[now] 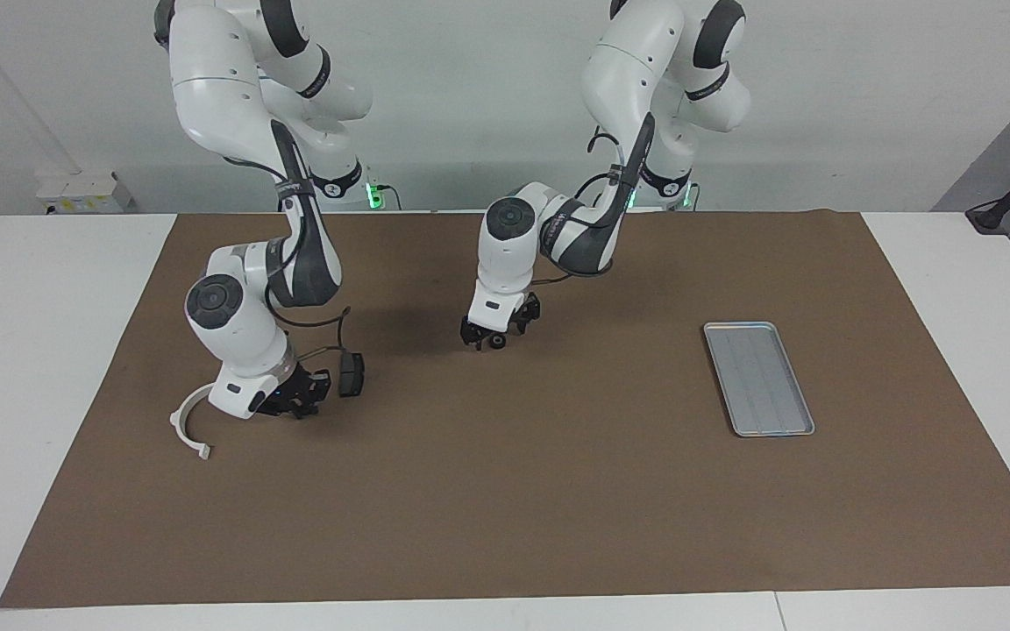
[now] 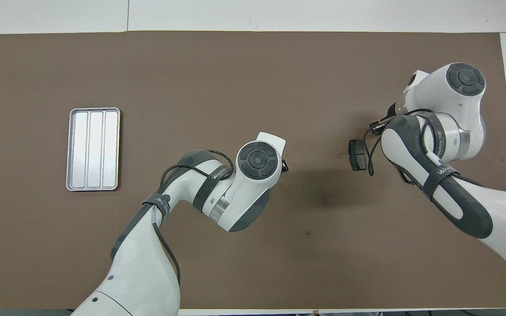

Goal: Pick bearing gear from pile to tray
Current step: 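Lower the left gripper onto the center bearing while the right gripper descends, then grasp the center bearing with the left gripper while the right gripper grasps another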

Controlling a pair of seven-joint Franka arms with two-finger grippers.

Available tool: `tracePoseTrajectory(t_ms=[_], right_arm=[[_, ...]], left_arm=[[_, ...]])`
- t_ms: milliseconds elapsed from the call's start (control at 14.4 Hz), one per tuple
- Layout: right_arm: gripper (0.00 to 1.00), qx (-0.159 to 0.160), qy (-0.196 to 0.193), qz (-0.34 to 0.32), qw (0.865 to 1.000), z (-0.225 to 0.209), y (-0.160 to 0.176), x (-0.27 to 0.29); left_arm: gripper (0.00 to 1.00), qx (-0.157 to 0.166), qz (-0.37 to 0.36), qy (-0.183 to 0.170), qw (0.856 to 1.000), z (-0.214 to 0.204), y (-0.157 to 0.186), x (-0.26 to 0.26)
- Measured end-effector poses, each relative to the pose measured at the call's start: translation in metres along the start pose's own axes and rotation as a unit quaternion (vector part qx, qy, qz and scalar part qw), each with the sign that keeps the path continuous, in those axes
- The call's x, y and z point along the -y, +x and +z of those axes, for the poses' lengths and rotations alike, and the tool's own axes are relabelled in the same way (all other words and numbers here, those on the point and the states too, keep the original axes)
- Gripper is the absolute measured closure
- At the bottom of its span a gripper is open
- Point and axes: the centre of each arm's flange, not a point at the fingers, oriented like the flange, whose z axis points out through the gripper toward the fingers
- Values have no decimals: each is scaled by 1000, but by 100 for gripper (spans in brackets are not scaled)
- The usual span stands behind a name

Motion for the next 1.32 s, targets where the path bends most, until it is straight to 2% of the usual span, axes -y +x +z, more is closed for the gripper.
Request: tracePoseTrajectory(t_ms=[69,277,347,485,554,624,762,901,1317], right_arm=[[76,8,1,-1,1000,-7,2,3],[76,18,-4,7,1000,-57,14,27],[76,15,-8,15,1000,-75,17,38],[76,1,-14,37,999,-106,21,67],[76,-5,-17,46,999,-119,21,86],[76,-11,-19,54,998,-129,21,105],[76,-20,-20,66,997,-142,22,136],[76,-23,-20,72,997,-145,23,150],[76,-22,-20,77,997,-144,23,146]], left_arm=[[6,0,0,0,1000,0,0,0],[9,1,-1,2,1000,3,0,2],[16,1,-1,3,1000,3,0,2],[39,0,-1,0,1000,-1,0,2],[39,-1,-2,-1,1000,-2,0,2],[44,-1,-3,0,1000,-1,0,3],[66,-2,-4,-1,1000,-4,1,3],[66,-2,-7,-1,1000,-4,1,3],[66,-2,-15,5,1000,-4,5,7]])
